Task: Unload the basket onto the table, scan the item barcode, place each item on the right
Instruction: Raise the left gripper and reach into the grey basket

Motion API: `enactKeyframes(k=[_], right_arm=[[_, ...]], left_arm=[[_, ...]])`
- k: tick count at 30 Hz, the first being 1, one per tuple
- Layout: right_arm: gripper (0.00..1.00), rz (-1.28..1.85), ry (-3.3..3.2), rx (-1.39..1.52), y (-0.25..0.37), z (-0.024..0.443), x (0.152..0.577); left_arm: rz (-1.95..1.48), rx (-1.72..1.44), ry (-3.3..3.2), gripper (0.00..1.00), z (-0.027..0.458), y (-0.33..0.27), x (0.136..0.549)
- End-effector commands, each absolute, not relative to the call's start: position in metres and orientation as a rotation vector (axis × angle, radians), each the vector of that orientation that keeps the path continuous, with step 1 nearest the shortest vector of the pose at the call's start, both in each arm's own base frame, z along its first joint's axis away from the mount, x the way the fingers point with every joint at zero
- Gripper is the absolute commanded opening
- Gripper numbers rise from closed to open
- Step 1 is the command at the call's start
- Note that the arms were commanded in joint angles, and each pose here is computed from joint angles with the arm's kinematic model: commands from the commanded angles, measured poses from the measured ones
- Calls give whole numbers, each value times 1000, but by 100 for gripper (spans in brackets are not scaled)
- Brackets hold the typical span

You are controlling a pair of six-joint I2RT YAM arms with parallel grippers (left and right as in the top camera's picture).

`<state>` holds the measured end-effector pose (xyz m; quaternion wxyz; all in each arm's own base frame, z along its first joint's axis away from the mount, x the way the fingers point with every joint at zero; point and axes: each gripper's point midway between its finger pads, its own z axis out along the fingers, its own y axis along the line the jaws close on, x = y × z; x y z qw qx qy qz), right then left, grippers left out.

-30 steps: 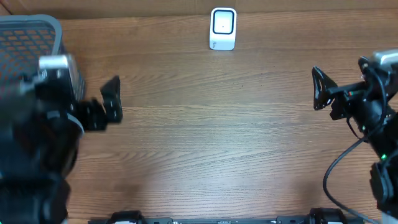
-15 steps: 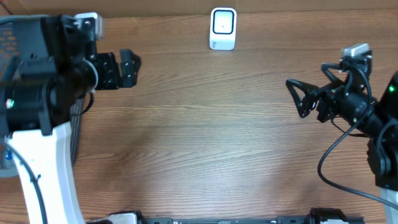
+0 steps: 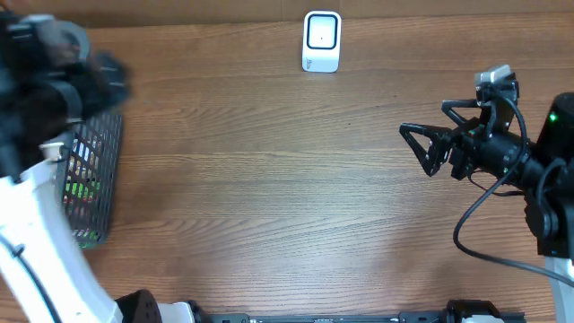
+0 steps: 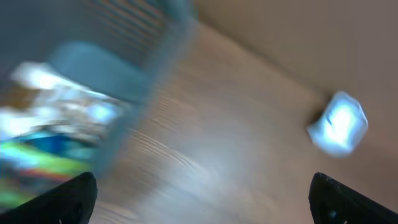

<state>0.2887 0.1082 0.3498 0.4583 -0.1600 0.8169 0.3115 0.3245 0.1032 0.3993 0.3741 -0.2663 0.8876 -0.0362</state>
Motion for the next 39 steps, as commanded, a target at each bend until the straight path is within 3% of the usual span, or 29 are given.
enactKeyframes(k=[1, 6, 14, 23, 39], right_arm=[[100, 810, 2023, -343, 109, 355, 293], [99, 824, 2047, -324, 108, 349, 298], [99, 838, 2085, -309, 108, 337, 307], [99, 849, 2113, -297, 108, 329, 314], [99, 859, 2120, -278, 108, 328, 315]], left_arm=[[35, -1062, 2055, 100, 422, 169, 284], [115, -1391, 1958, 100, 400, 224, 242], [159, -1753, 2019, 100, 319, 281, 226], [102, -1889, 2230, 100, 234, 299, 246], [229, -2041, 2395, 100, 158, 291, 242]])
